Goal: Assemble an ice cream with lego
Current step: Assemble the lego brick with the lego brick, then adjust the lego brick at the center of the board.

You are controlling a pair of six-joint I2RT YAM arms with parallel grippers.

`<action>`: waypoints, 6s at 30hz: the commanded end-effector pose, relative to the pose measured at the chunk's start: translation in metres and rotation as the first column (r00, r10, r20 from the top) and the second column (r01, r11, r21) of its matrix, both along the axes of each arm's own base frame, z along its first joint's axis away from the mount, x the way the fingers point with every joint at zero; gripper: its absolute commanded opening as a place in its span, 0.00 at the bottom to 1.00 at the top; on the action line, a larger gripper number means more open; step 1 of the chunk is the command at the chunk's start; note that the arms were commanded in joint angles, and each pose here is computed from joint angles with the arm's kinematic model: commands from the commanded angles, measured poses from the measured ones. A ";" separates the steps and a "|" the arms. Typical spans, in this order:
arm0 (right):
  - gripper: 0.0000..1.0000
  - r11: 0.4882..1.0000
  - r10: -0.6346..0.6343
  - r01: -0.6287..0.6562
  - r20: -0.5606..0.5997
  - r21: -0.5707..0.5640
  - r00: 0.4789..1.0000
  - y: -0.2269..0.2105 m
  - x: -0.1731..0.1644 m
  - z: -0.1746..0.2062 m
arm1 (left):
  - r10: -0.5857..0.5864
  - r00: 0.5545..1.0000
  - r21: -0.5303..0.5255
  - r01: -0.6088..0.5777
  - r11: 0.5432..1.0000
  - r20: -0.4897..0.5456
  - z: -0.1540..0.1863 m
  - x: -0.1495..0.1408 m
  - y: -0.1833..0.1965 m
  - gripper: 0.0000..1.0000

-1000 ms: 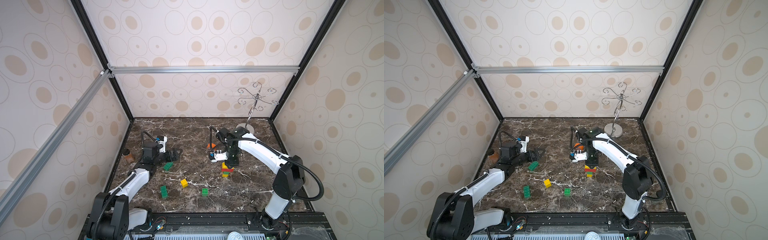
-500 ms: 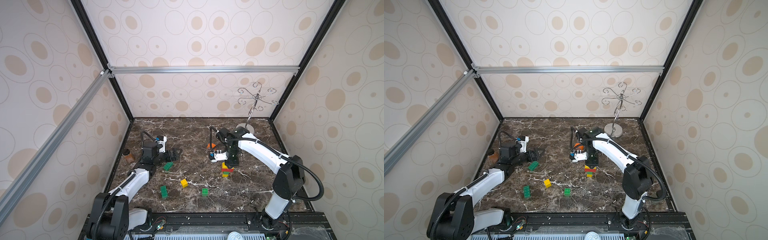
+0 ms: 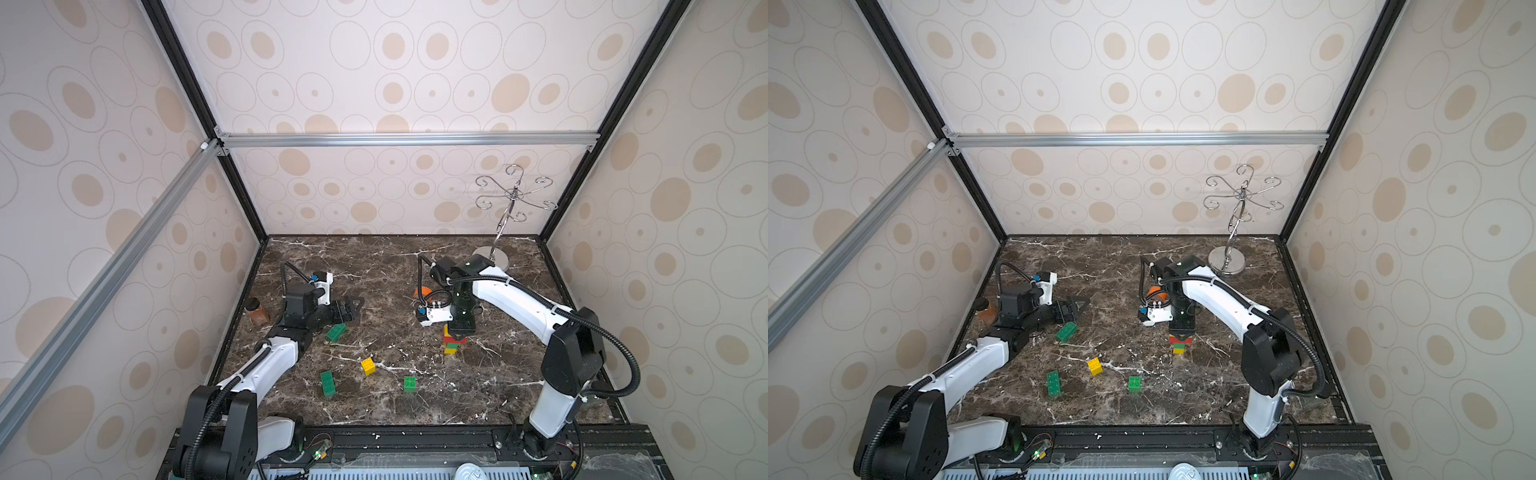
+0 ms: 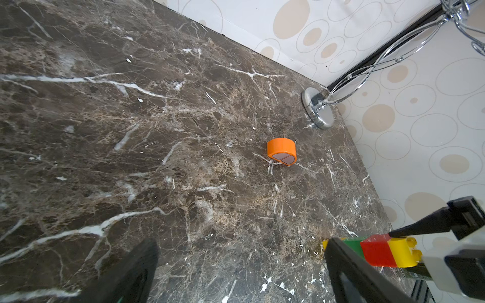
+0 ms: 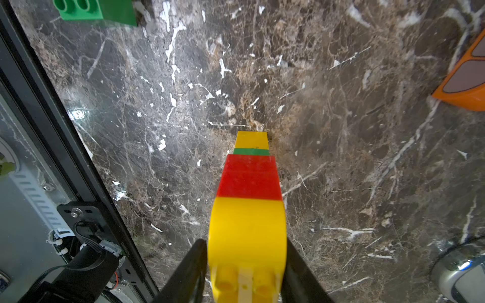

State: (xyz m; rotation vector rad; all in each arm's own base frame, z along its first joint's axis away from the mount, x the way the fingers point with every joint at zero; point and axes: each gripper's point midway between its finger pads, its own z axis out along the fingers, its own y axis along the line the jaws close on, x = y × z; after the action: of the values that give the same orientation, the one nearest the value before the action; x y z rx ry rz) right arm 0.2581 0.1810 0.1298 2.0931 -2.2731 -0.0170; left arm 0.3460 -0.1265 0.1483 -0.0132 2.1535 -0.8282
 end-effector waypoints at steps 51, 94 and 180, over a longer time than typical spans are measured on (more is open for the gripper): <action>0.98 0.167 -0.983 0.675 0.070 0.719 0.169 -0.033 -0.022 0.061 | 0.000 0.996 -0.065 0.006 0.998 0.087 0.034 -0.004 -0.002 1.00; 0.99 0.089 -0.992 0.346 0.051 0.934 0.116 -0.003 -0.018 0.012 | 0.022 0.993 -0.051 -0.016 0.999 0.119 0.042 -0.008 0.003 1.00; 0.15 0.204 -0.978 0.566 0.134 0.799 0.162 -0.025 0.001 0.055 | 0.030 0.993 -0.035 -0.026 0.999 0.114 0.039 -0.007 0.005 1.00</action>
State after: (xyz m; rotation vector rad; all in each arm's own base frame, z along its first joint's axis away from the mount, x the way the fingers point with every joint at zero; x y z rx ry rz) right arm 0.2669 0.1694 0.1846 0.3367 -4.1303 -0.0895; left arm 0.3382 -0.1226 0.1802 -0.0220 2.0505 -0.8345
